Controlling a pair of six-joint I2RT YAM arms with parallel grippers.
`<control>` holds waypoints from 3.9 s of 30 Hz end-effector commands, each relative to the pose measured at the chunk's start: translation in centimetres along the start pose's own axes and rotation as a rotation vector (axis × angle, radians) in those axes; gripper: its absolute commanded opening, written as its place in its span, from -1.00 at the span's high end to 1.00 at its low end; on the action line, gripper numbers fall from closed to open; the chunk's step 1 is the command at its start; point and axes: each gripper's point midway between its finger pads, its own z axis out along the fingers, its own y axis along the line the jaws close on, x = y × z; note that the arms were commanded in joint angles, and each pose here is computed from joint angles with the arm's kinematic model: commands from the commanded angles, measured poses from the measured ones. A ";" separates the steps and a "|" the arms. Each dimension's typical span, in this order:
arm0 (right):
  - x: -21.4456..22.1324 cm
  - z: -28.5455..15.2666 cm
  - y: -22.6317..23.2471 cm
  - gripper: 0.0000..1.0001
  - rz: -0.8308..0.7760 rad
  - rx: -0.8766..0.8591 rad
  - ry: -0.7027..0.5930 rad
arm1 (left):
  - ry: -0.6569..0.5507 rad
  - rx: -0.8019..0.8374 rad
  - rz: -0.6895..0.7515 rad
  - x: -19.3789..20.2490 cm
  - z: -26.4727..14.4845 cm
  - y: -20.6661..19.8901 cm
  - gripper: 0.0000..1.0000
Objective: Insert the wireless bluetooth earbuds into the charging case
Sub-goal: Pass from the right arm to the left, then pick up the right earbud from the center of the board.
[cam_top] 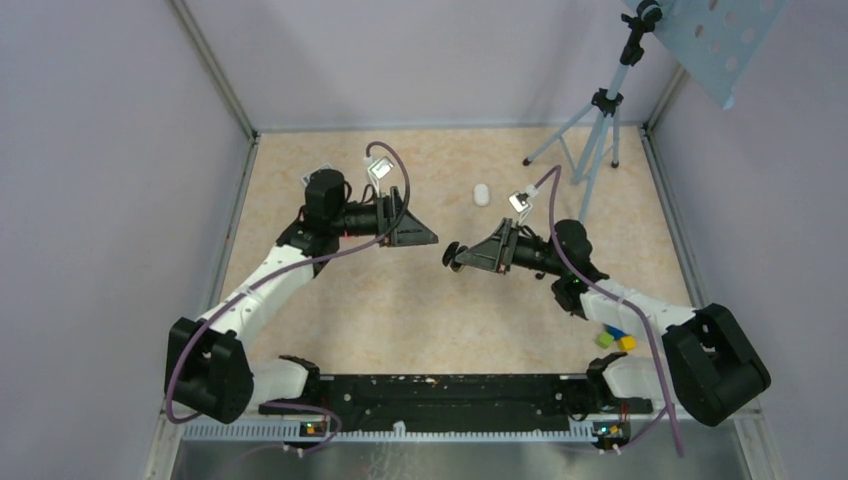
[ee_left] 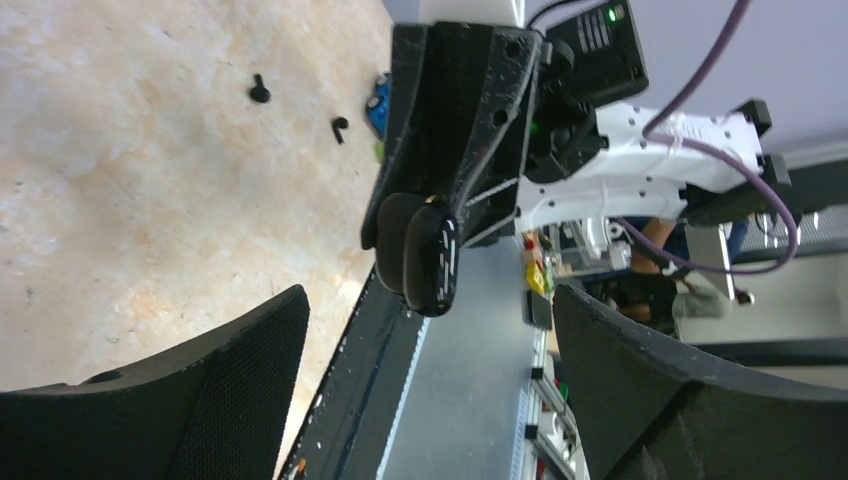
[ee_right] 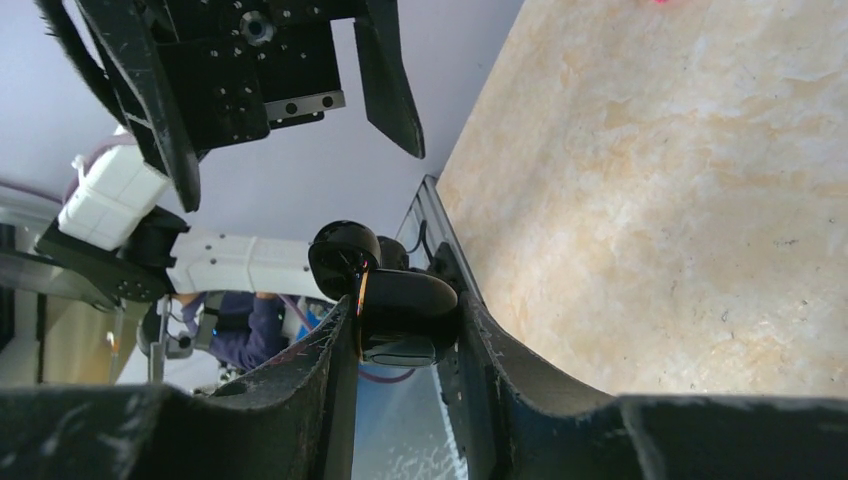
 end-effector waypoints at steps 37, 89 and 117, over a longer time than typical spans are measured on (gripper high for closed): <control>-1.3 0.7 3.1 1.00 -0.162 -0.073 0.074 | 0.188 0.108 0.045 3.1 3.4 -1.5 -0.16; -0.9 -0.2 1.7 1.00 -0.150 -0.019 0.062 | 0.157 0.129 0.012 2.9 3.0 -1.3 0.20; -5.0 -7.6 -5.4 -0.56 -0.131 0.577 -0.161 | 0.089 -0.195 -0.171 2.2 1.8 6.9 1.00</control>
